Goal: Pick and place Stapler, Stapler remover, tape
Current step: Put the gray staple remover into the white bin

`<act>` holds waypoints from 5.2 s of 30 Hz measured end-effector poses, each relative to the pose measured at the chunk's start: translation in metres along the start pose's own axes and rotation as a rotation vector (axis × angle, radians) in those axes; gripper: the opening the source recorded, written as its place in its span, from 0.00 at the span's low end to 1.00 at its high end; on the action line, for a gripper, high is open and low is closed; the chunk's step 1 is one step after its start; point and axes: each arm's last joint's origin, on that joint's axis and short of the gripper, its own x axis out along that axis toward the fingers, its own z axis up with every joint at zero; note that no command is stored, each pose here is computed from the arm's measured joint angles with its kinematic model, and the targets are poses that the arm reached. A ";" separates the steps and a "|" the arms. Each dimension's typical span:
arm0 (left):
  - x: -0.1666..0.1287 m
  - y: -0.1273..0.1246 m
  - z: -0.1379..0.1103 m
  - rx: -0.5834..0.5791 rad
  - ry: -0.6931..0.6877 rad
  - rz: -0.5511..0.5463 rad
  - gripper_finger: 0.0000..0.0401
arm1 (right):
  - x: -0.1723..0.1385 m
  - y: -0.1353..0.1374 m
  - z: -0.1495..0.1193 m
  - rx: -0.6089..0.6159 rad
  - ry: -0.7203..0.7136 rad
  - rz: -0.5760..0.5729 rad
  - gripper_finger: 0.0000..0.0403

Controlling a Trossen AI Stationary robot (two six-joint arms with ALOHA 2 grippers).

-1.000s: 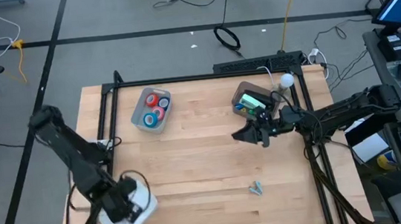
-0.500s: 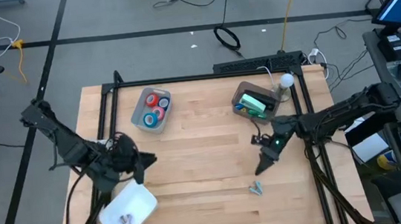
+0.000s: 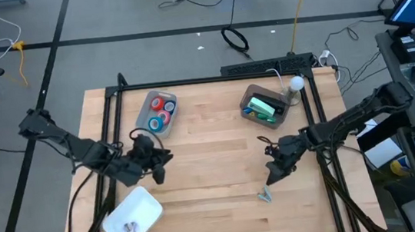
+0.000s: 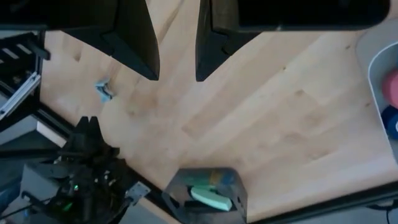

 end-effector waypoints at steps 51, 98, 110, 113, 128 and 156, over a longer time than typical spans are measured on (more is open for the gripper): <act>0.077 -0.018 0.004 0.141 0.038 -0.079 0.26 | 0.048 -0.030 -0.013 -0.220 -0.124 -0.222 0.11; 0.117 -0.054 0.009 0.207 -0.020 -0.604 0.26 | 0.012 0.098 0.041 -0.793 -0.515 0.443 0.00; 0.118 -0.053 0.020 0.154 -0.071 -0.652 0.26 | 0.012 0.098 0.041 -0.814 -0.520 0.437 0.00; 0.120 -0.051 0.023 0.127 -0.070 -0.643 0.26 | 0.012 0.098 0.041 -0.821 -0.523 0.435 0.00; 0.128 -0.051 0.017 0.108 -0.022 -0.662 0.26 | 0.007 0.098 0.048 -0.829 -0.556 0.429 0.00; 0.134 -0.043 0.021 0.079 0.061 -0.714 0.26 | 0.010 0.093 0.049 -0.817 -0.448 0.398 0.00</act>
